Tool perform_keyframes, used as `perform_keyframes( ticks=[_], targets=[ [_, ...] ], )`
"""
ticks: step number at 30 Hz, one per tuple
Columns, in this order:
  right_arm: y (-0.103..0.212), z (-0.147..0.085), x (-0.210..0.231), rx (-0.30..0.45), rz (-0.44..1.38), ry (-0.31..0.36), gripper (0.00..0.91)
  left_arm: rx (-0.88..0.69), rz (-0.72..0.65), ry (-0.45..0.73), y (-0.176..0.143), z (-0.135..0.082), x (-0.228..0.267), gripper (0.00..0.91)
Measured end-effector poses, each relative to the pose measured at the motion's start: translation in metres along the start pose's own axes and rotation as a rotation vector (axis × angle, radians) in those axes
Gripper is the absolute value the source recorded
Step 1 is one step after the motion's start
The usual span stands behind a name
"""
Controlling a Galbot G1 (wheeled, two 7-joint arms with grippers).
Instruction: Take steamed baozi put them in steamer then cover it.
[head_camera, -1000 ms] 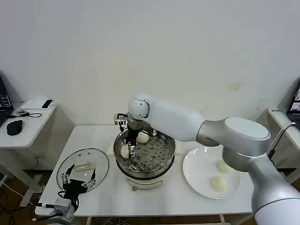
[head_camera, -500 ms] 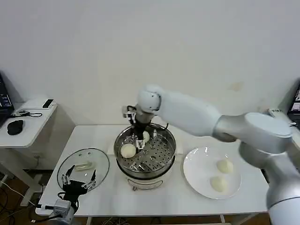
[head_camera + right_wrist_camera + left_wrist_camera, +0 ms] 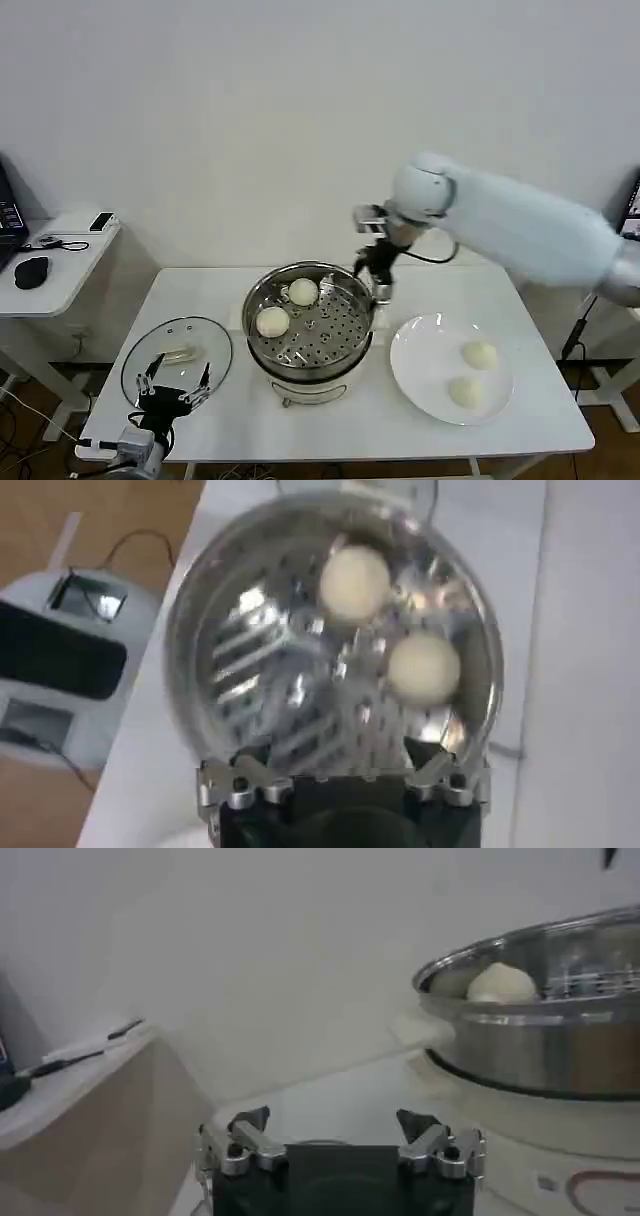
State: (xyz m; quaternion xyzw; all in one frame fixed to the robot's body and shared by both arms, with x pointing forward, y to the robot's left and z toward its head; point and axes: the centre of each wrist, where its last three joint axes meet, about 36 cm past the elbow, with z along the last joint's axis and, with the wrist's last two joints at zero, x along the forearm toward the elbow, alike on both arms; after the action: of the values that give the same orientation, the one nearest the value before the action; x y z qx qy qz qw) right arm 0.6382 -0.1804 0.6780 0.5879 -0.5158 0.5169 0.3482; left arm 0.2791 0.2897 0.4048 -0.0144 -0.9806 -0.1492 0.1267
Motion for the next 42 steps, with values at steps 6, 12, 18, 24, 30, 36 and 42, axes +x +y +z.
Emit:
perform_keyframes(
  ticks=[6, 12, 18, 24, 30, 36, 42],
  targets=[
    [0.033, 0.05, -0.006, -0.046, -0.021, 0.045, 0.907, -0.005, -0.003, 0.004, 0.001, 0.0, 0.005, 0.907],
    [0.059, 0.089, -0.03, -0.09, -0.054, 0.082, 0.907, -0.007, -0.003, 0.012, -0.001, 0.0, 0.01, 0.907],
    [0.074, 0.113, -0.055, -0.113, -0.078, 0.107, 0.907, -0.007, -0.002, 0.02, -0.004, 0.002, 0.012, 0.907],
    [0.084, 0.128, -0.08, -0.122, -0.109, 0.135, 0.907, -0.008, -0.005, 0.021, -0.003, 0.002, 0.012, 0.907],
    [0.092, 0.14, -0.103, -0.128, -0.139, 0.167, 0.907, -0.008, -0.004, 0.024, -0.003, 0.003, 0.009, 0.907],
    [0.1, 0.15, -0.121, -0.129, -0.165, 0.194, 0.907, -0.011, -0.003, 0.028, -0.003, 0.005, 0.006, 0.907],
    [0.104, 0.156, -0.136, -0.134, -0.175, 0.212, 0.907, -0.007, -0.003, 0.031, -0.004, 0.006, 0.004, 0.907]
  ],
)
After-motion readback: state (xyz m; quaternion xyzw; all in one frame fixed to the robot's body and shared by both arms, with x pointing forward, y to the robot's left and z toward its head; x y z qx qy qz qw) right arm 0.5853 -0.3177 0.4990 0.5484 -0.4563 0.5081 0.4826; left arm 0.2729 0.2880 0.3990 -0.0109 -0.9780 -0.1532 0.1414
